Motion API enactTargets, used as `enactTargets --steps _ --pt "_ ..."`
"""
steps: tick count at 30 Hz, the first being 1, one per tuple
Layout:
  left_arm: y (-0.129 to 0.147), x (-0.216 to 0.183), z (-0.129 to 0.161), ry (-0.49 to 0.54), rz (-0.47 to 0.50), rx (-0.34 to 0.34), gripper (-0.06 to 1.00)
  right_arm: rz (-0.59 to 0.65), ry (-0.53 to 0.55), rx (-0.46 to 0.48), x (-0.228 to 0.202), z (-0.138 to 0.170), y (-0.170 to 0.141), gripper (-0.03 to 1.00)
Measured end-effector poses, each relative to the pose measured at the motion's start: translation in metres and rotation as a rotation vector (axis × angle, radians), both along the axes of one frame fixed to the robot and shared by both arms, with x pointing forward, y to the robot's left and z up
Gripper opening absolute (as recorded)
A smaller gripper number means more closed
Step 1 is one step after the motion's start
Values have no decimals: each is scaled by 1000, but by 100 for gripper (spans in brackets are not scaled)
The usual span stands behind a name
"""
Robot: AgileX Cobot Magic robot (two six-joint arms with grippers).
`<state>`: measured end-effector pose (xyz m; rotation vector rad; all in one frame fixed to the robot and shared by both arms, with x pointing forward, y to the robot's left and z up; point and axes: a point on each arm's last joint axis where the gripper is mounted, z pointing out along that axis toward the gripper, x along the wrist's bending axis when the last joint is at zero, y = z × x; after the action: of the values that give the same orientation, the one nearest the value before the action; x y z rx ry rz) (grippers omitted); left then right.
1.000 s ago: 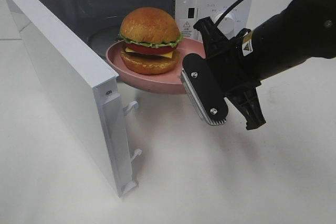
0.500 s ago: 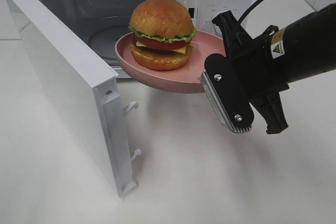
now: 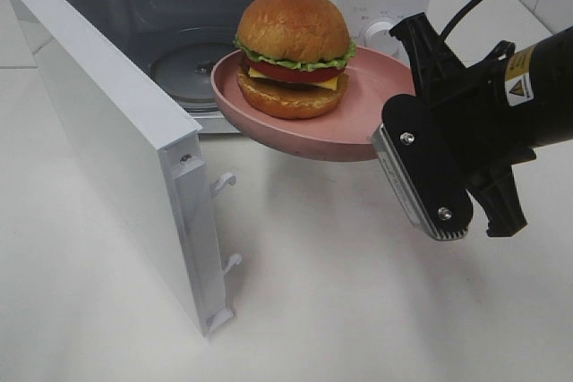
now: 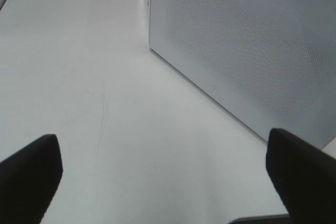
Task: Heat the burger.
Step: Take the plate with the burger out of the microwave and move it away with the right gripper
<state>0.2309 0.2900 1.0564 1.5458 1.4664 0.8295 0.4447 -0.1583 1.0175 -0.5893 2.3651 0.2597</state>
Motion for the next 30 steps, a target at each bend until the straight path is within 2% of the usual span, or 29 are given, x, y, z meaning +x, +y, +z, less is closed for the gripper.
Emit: enactTargets --steps 30 --pt "0 0 0 0 0 0 97 -61 -16 5 -60 7 -47 12"
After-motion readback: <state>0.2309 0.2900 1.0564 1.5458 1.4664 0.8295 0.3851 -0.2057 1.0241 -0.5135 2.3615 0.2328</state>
